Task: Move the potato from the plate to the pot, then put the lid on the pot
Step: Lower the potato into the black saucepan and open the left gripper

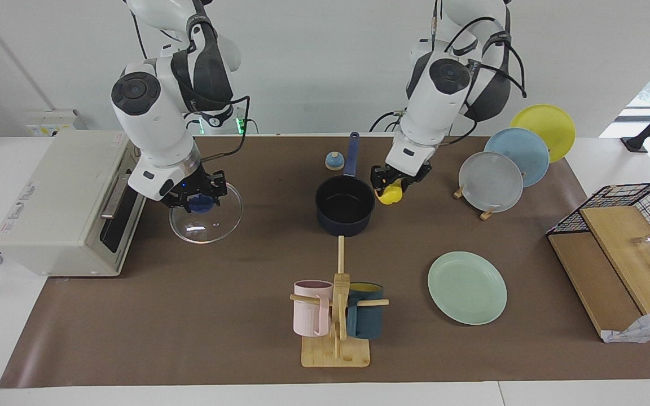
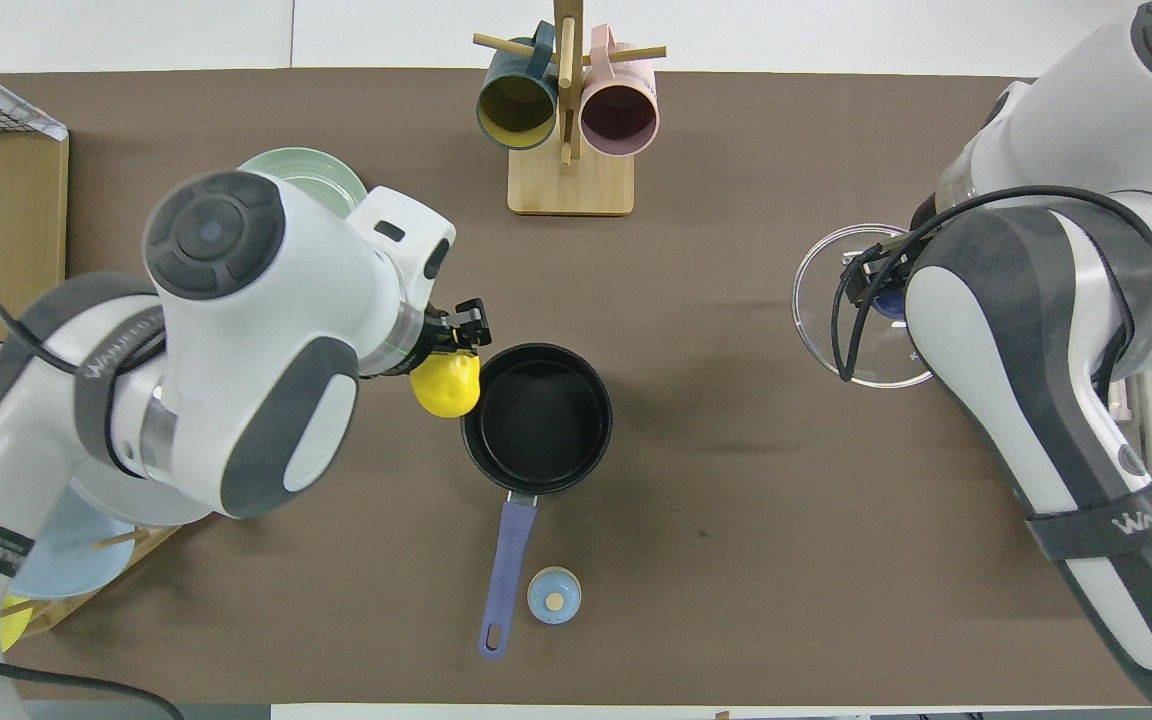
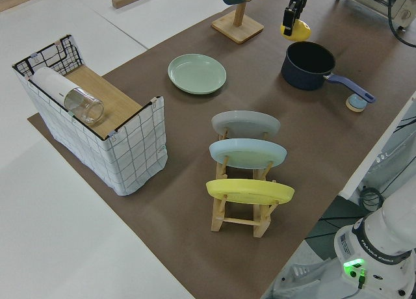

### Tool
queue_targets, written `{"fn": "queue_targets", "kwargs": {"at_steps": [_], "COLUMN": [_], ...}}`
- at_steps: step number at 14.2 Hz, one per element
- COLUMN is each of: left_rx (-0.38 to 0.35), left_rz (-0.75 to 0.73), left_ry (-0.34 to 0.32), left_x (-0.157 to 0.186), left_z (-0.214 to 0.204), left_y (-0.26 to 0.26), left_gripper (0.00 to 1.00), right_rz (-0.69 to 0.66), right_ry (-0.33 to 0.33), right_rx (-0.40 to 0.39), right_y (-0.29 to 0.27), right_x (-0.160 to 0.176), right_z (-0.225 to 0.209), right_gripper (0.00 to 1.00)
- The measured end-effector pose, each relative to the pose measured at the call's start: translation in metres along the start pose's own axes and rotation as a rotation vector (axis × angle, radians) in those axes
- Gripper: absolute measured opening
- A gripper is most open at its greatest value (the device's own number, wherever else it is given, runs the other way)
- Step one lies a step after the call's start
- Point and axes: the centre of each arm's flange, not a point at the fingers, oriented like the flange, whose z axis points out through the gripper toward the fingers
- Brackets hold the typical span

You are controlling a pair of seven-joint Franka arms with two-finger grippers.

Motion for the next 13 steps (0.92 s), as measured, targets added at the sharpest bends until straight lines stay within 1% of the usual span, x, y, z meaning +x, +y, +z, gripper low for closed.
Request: {"fn": "queue_targets", "kwargs": {"at_steps": [3,7,11,13], "left_rx": [-0.026,-0.039,-0.063,-0.058], "left_rz": [-0.019,0.001,-0.002,0.000], "left_ry": [0.028,0.045,0.069,0.068], "left_x": [-0.052,-0.092,-0.093,-0.090], "left_z": [0.046,0.098,0.110,0.120], "left_y": [0.023,0.031,0.034,0.033], "left_gripper": [0.62,0.62,0.62,0.62], "right_rz": [0.000,0.000,0.000,0.000], "right_ry": [0.000,0.000,0.000,0.000], "right_rx": [0.000,0.000,0.000,0.003], "right_y": [0.000,0.000,0.000,0.000], "right_x": [0.000,0.000,0.000,0.000], "right_z": [0.000,0.000,0.000,0.000], "right_gripper": [0.66,0.66,0.66,0.66]}}
